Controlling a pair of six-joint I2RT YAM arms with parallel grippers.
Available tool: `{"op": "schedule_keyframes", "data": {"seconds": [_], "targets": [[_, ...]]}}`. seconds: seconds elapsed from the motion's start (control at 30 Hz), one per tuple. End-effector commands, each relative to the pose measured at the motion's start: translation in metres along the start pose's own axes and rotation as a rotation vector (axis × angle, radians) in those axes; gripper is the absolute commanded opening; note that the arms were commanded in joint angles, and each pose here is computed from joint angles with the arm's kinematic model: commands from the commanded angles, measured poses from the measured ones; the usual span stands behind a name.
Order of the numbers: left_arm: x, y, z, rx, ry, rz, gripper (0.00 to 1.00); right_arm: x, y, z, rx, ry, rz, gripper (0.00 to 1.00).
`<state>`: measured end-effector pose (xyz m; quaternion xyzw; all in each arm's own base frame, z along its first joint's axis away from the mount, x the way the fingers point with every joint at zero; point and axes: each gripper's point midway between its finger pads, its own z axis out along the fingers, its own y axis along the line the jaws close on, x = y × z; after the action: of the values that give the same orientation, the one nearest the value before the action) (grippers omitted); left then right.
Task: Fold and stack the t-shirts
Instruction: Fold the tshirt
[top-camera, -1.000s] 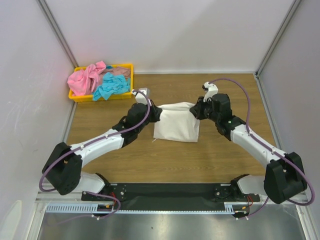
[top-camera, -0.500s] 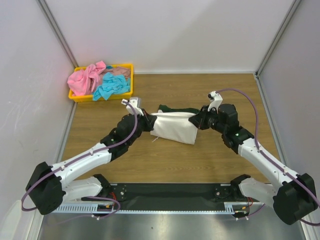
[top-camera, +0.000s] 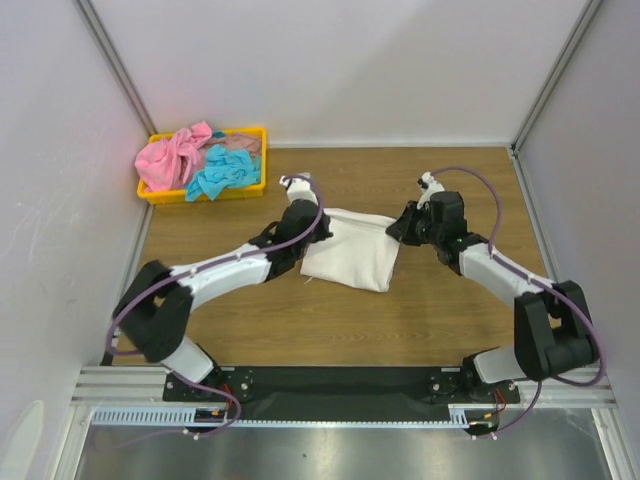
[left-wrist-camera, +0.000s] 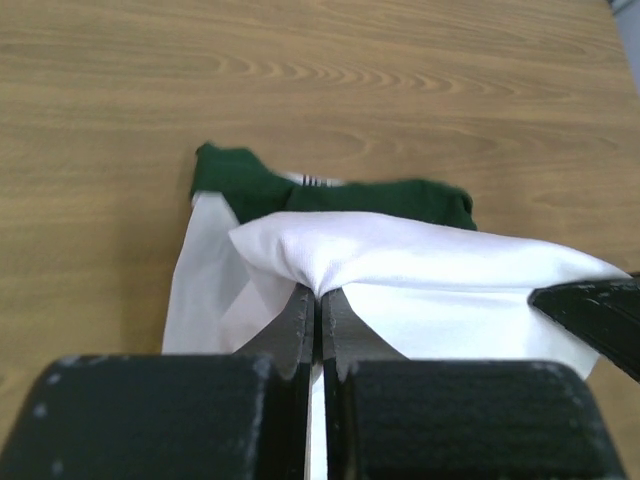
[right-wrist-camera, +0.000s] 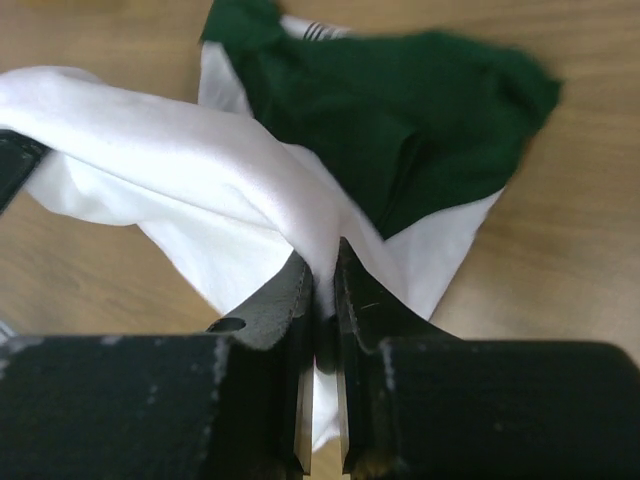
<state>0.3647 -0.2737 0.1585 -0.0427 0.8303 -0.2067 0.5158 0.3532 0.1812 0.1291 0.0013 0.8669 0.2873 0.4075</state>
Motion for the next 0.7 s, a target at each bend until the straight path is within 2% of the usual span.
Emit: {"op": "schedule_keyframes", "data": {"seconds": [0.0,0.03,0.1,0.3,0.47,0.67], "targets": [[-0.045,0.022,0.036,-0.137,-0.102,-0.022,0.0,-0.043,-0.026,0.013,0.012,-0.087,0.018,0.0],[-0.031,0.029,0.049,-0.165,-0.069,-0.012,0.0,-0.04,-0.04,0.024,0.017,-0.067,0.03,0.0],[-0.036,0.035,0.062,-0.189,-0.066,-0.043,0.0,-0.045,-0.034,0.036,-0.053,-0.04,0.025,0.0],[-0.03,0.068,0.088,-0.224,-0.056,-0.099,0.0,-0.017,-0.06,0.086,-0.079,0.089,0.088,0.0],[-0.031,0.063,0.107,-0.111,-0.07,-0.098,0.01,-0.019,-0.079,0.091,-0.036,0.072,0.129,0.0],[-0.026,0.065,0.12,-0.105,-0.073,-0.09,0.01,-0.029,-0.099,0.084,0.055,0.044,0.117,0.0]]}}
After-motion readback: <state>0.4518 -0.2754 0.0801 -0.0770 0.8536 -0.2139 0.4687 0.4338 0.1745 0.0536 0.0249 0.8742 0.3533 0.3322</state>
